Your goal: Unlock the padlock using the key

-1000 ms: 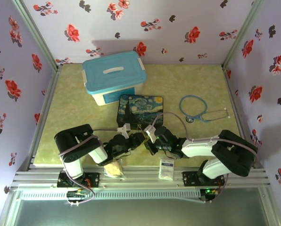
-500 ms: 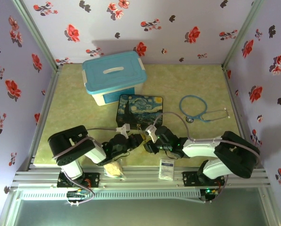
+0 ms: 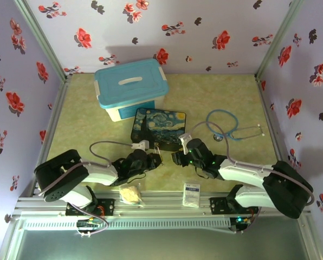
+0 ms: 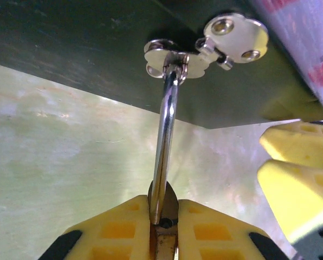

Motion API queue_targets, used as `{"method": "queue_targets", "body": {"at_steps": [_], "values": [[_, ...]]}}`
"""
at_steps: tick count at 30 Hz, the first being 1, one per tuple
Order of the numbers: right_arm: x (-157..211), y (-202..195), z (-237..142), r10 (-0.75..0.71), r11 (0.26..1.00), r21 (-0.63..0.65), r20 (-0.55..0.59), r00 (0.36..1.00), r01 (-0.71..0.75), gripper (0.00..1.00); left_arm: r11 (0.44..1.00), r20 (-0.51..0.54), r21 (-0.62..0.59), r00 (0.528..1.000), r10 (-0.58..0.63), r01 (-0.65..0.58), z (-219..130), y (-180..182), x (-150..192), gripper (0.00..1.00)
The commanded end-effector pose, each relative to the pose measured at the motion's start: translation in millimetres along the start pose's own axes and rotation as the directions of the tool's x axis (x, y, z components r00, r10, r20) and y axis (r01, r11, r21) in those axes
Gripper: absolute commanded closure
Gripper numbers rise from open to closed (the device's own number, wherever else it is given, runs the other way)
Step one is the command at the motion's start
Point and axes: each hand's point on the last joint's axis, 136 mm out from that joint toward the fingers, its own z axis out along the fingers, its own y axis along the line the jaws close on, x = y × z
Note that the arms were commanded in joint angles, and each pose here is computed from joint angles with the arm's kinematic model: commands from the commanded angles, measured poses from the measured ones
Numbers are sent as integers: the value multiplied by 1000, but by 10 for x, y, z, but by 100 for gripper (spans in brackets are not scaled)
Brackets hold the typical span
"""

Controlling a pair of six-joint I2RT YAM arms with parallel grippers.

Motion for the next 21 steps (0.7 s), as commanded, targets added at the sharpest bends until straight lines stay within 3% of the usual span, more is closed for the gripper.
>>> {"method": "queue_targets", "body": {"at_steps": [1, 10, 14, 21], "values": [[-71, -136, 45, 45, 996, 81, 22, 999, -47, 56, 974, -53, -210, 996, 78, -87, -49, 407, 19, 85], [-88, -207, 54, 53, 991, 121, 39, 998, -58, 57, 886, -150, -378, 962, 227, -268, -162, 504, -76, 84], [-77, -239, 52, 48, 989, 136, 41, 998, -54, 58, 883, -154, -370, 956, 248, -289, -171, 429, -107, 85], [-52, -270, 59, 47, 988, 148, 42, 998, -53, 59, 805, -217, -450, 921, 322, -387, -291, 395, -213, 86]]}}
